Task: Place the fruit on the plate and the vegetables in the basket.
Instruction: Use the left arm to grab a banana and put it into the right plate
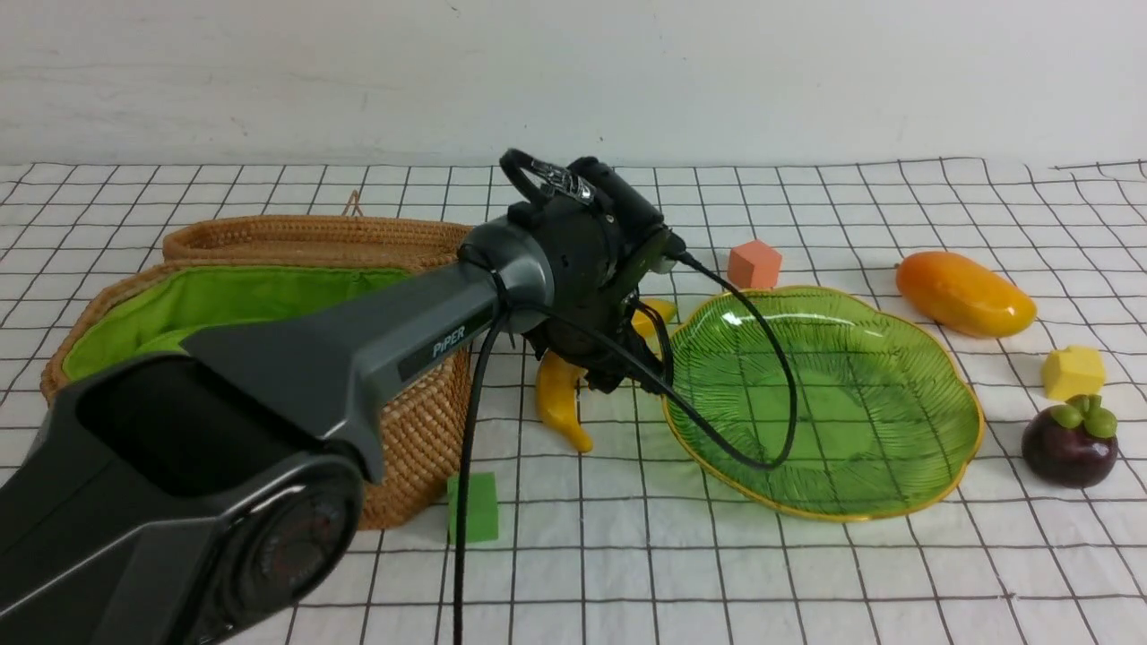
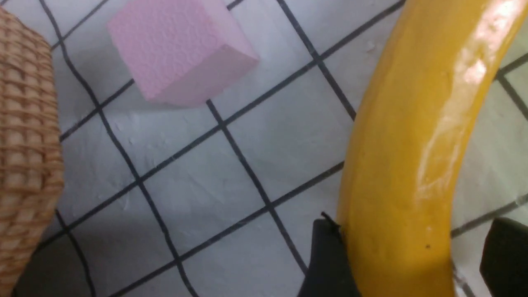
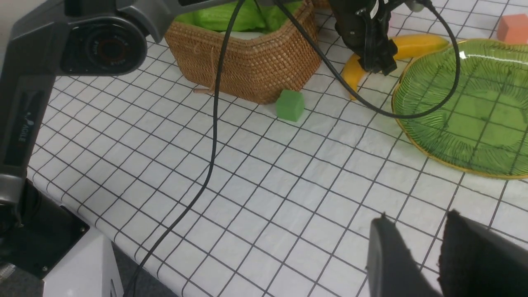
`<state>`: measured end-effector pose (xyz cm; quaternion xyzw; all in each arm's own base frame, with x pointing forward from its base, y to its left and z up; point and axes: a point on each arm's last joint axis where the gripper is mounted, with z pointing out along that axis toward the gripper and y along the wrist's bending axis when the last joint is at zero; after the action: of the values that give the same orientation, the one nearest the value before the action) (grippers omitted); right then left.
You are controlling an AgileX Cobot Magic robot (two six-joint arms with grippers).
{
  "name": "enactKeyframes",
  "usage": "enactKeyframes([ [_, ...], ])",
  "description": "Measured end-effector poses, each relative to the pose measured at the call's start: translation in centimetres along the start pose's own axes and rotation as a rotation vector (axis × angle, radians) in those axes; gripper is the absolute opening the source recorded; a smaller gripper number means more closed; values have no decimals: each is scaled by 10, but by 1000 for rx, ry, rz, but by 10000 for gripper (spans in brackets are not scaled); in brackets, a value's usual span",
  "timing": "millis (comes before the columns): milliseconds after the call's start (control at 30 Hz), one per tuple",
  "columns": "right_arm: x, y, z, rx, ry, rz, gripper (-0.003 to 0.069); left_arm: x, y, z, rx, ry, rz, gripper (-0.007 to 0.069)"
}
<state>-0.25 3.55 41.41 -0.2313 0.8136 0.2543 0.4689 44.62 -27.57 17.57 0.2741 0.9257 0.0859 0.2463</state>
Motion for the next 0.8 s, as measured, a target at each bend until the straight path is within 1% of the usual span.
enactKeyframes([
  [200, 0, 0, 0, 0, 3, 0, 216, 2, 8, 7, 7, 13, -73, 455],
  [233, 0, 0, 0, 0, 3, 0, 217, 2, 7, 7, 16, 11, -80, 425],
  [267, 0, 0, 0, 0, 3, 0, 218, 2, 7, 7, 21, 10, -83, 414],
  [333, 0, 0, 0, 0, 3, 0, 219, 2, 5, 7, 45, 9, -102, 321],
  [367, 0, 0, 0, 0, 3, 0, 221, 2, 4, 7, 54, 10, -108, 305],
  [500, 1, 0, 0, -1, 8, 0, 225, 1, 3, 7, 62, 9, -128, 312],
  [633, 1, 0, 0, -1, 9, 0, 225, -1, 8, -1, 38, -7, -150, 312],
  [733, -1, -3, 0, 33, -12, -12, 225, -13, 20, -35, 20, -84, -169, 312],
  [800, -4, -7, 0, 75, -39, -25, 225, -21, 28, -64, 20, -150, -184, 312],
])
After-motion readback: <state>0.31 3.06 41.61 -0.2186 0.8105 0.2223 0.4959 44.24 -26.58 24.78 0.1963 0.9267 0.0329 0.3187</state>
